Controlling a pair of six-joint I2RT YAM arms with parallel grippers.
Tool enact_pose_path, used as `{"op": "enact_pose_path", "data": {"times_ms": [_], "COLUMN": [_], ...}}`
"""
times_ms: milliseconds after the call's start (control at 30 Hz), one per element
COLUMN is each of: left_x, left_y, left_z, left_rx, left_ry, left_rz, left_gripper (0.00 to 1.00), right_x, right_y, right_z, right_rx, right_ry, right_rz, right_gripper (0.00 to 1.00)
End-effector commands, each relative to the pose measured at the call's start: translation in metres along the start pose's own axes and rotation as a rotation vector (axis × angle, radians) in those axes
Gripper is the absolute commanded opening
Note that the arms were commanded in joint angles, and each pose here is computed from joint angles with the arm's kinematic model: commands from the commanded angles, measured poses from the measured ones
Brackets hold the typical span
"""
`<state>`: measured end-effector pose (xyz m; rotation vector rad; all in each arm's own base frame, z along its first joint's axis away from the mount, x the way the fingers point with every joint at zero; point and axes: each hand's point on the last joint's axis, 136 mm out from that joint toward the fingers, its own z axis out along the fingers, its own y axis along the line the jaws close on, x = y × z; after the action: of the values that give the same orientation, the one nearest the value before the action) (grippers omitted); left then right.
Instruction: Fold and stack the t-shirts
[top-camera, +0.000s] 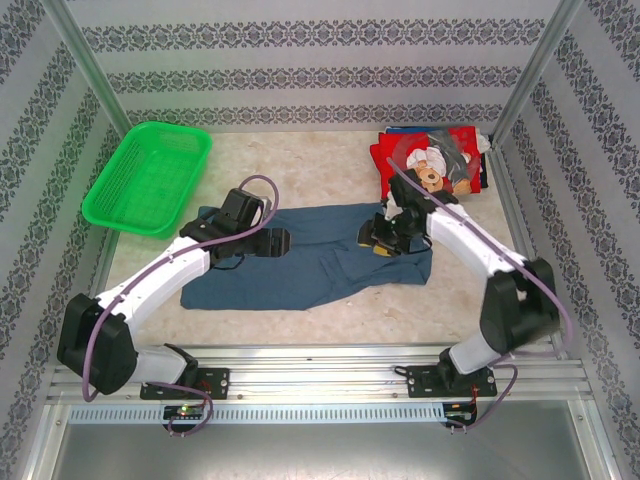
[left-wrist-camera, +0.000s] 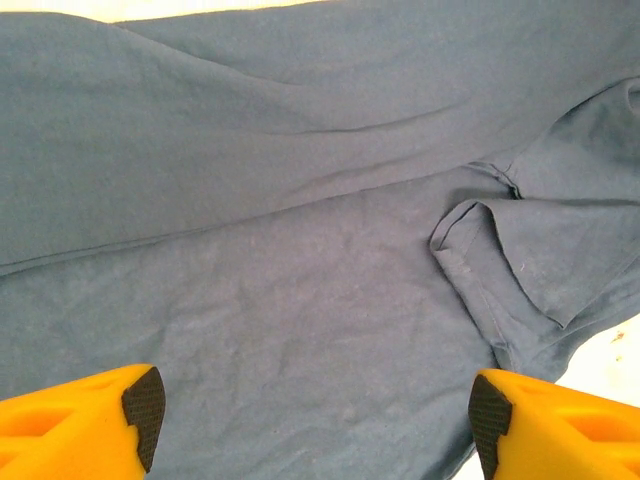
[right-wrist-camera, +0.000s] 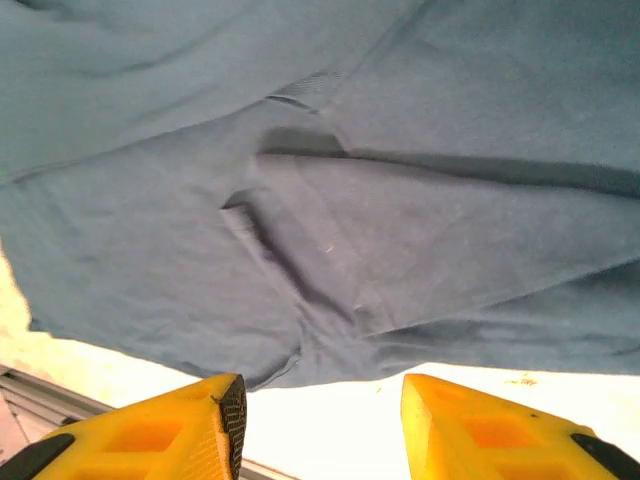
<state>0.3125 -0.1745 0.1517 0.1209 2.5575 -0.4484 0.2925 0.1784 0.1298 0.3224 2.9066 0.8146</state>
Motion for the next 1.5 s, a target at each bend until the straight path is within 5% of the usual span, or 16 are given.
{"op": "enact_pose_path", "data": {"times_ms": [0, 700, 1200, 1467], "left_x": [-0.001, 0.054, 0.116, 0.126], "left_y": [-0.001, 0.053, 0.111, 0.122], "left_z": [-0.006, -0.036, -0.045, -0.050], "left_rx": [-0.008, -0.095, -0.213, -0.247], "left_ry": [-0.028, -0.006, 0.063, 0.074], "left_rz": [0.015, -0.248, -0.593, -0.642], "left_gripper": [0.81, 0.83, 0.82, 0.82], "right_x": [0.036, 0.044, 0.038, 0.043], "right_y": [-0.010, -0.017, -0.030, -0.037], "right_z": [0.011, 0.077, 0.101, 0.109], "right_rx": [0.023, 0.506, 0.587, 0.592], "right_ry": [0.065, 0.206, 0.251, 0.278], "right_rz": [0.018, -0.589, -0.690, -0.692], "right_gripper": [0.46, 0.43, 0.38, 0.35]}}
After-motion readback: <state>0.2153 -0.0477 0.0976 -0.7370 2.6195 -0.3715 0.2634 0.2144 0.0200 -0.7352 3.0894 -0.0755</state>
